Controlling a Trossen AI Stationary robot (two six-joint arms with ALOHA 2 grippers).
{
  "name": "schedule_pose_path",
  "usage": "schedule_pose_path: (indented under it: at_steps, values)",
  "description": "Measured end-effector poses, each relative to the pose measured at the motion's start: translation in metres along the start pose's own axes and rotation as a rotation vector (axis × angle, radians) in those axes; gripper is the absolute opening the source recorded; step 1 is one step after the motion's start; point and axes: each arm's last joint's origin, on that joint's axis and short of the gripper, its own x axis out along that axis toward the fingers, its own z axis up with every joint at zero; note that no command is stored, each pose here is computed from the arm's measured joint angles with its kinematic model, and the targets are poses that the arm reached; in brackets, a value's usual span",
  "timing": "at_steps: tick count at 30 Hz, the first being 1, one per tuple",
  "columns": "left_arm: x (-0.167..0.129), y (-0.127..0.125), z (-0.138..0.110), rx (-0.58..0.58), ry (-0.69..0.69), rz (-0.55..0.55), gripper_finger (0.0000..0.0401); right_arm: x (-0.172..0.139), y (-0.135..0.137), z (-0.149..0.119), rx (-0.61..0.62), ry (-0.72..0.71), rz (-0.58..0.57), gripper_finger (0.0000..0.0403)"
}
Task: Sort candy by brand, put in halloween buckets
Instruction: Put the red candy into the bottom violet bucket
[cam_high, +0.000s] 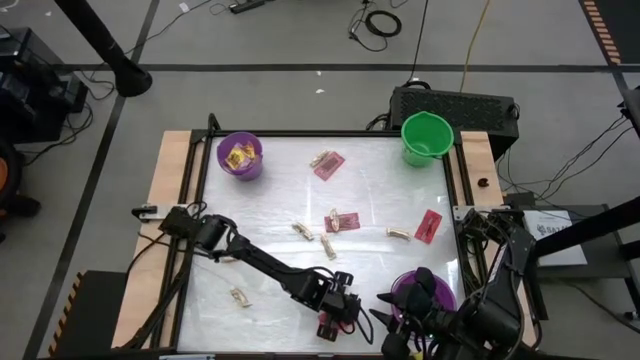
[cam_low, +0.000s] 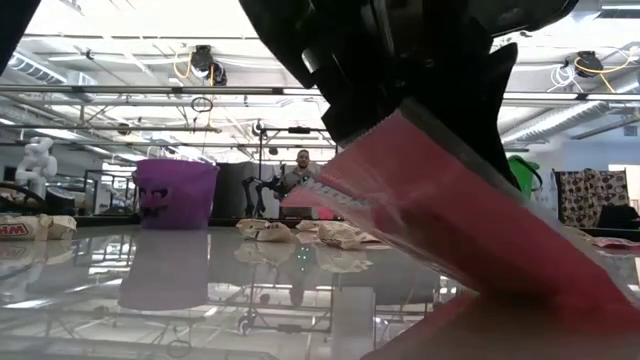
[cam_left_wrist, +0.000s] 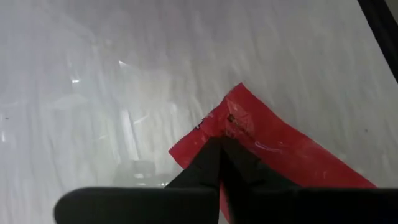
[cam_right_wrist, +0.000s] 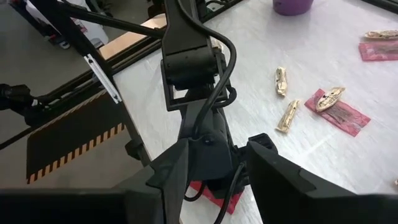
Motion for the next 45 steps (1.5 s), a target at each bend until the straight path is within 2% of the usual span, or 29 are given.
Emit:
schedule_pose_path:
  at_steps: [4, 7, 12, 18, 23, 28, 34, 37, 42, 45]
  values:
    - [-0.007, 0.000, 0.003, 0.049, -0.011, -0.012, 0.0004, 0.000, 0.000, 0.000, 0.000, 0.003, 0.001, 0.0155]
    - [-0.014, 0.003, 0.005, 0.097, -0.018, 0.026, 0.0003, 0.000, 0.000, -0.001, 0.001, 0.030, 0.005, 0.0155]
    - [-0.027, 0.020, 0.013, 0.142, -0.059, 0.070, 0.0002, 0.000, 0.000, -0.002, 0.005, 0.056, 0.009, 0.0155]
    - [-0.044, 0.040, 0.025, 0.101, -0.132, 0.071, 0.0001, 0.000, 0.001, -0.002, 0.028, 0.057, 0.012, 0.0155]
    - [-0.062, 0.055, 0.042, 0.060, -0.287, 0.019, 0.0001, -0.001, 0.003, -0.002, 0.044, 0.074, 0.026, 0.0155]
    - [-0.072, 0.054, 0.061, -0.023, -0.488, -0.100, 0.0001, -0.001, 0.004, -0.002, 0.059, 0.072, 0.041, 0.0155]
    - [-0.080, 0.054, 0.077, -0.039, -0.687, -0.121, 0.0000, 0.000, 0.005, -0.001, 0.066, 0.062, 0.045, 0.0155]
    - [-0.080, 0.057, 0.076, -0.039, -0.675, -0.127, 0.0001, 0.000, 0.005, -0.001, 0.064, 0.060, 0.043, 0.0155]
    - [-0.070, 0.050, 0.062, -0.028, -0.495, -0.189, 0.0026, -0.001, 0.005, -0.002, 0.065, 0.080, 0.048, 0.0155]
    - [-0.065, 0.042, 0.050, -0.012, -0.367, -0.187, 0.0047, -0.001, 0.005, -0.002, 0.063, 0.080, 0.048, 0.0155]
